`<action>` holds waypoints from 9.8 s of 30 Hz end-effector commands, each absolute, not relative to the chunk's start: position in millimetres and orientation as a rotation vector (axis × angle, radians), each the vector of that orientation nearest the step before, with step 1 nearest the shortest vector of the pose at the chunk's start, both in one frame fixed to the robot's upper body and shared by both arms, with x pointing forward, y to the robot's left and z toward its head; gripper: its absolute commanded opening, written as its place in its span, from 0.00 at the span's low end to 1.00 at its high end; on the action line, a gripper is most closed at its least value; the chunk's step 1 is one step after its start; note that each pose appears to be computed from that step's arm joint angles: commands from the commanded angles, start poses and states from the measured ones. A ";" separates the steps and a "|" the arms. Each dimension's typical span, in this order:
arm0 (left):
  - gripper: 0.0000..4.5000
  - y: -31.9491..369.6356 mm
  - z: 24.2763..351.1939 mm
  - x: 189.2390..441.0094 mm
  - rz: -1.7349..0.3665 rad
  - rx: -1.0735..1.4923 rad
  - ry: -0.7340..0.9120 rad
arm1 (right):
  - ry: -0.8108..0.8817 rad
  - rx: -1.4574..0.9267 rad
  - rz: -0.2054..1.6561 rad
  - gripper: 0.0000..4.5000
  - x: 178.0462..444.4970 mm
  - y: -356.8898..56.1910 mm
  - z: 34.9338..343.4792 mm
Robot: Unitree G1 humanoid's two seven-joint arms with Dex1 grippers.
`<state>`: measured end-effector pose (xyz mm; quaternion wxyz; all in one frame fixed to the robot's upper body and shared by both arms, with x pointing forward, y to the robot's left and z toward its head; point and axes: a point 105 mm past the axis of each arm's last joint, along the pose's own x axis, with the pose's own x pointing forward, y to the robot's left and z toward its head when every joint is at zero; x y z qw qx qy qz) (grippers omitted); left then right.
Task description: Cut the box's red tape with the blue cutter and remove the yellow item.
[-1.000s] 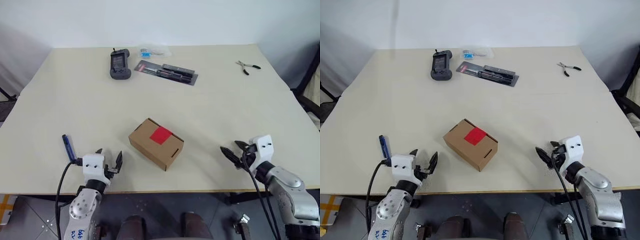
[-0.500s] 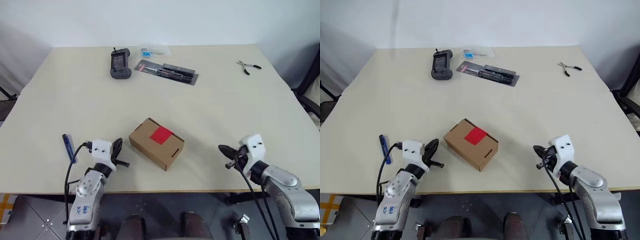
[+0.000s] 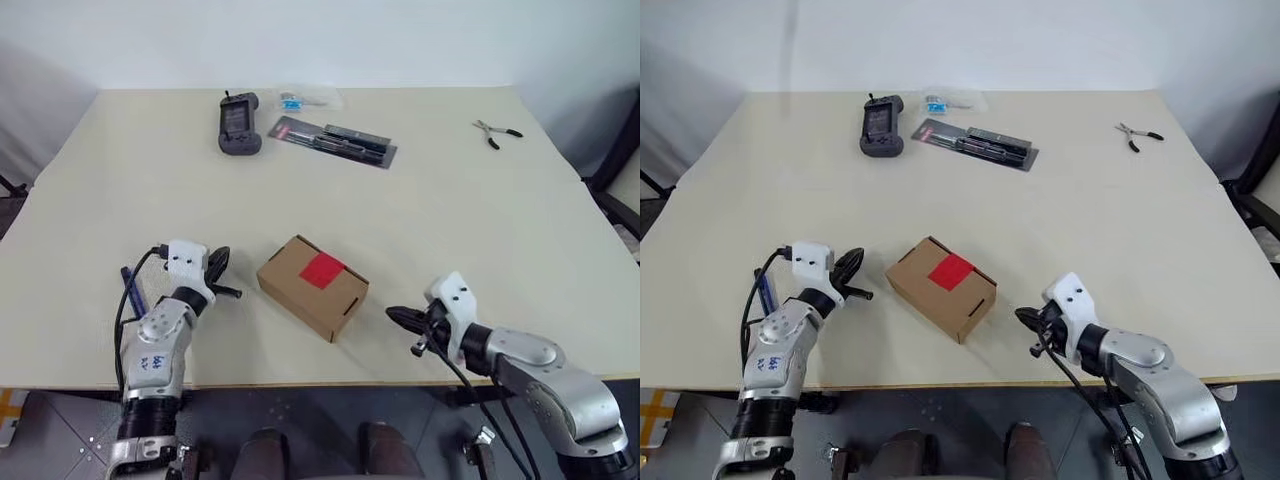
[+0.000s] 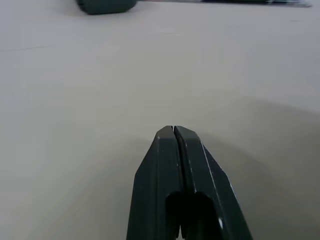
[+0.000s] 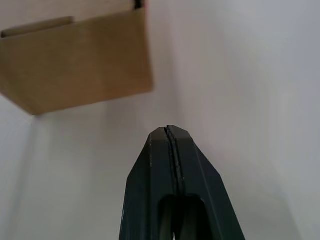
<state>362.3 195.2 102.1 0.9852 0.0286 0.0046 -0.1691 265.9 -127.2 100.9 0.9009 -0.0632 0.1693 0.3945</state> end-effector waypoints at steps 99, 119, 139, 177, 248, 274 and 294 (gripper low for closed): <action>0.86 300.8 72.0 231.7 0.696 -0.245 0.397 | -0.064 -0.174 1.215 1.00 366.0 -169.2 206.5; 0.09 307.2 67.7 225.5 0.682 -0.244 0.447 | -0.057 -0.169 1.235 1.00 358.0 -162.9 205.0; 0.09 224.3 118.2 228.2 -0.698 0.222 0.247 | -0.154 -0.323 1.565 1.00 306.1 -80.1 248.8; 0.09 200.9 72.8 214.9 -1.237 0.713 0.427 | 0.063 -1.214 1.808 0.01 259.1 28.2 127.7; 0.09 213.3 69.3 198.5 -1.156 0.622 0.548 | -0.175 -1.244 2.010 0.01 244.2 69.3 99.5; 0.09 215.8 115.9 240.8 -0.970 0.723 0.137 | 0.059 -0.675 1.677 0.45 285.6 14.9 197.3; 0.09 171.0 202.1 319.5 -0.692 0.853 -0.508 | 0.270 -0.262 1.332 1.00 332.3 3.0 279.4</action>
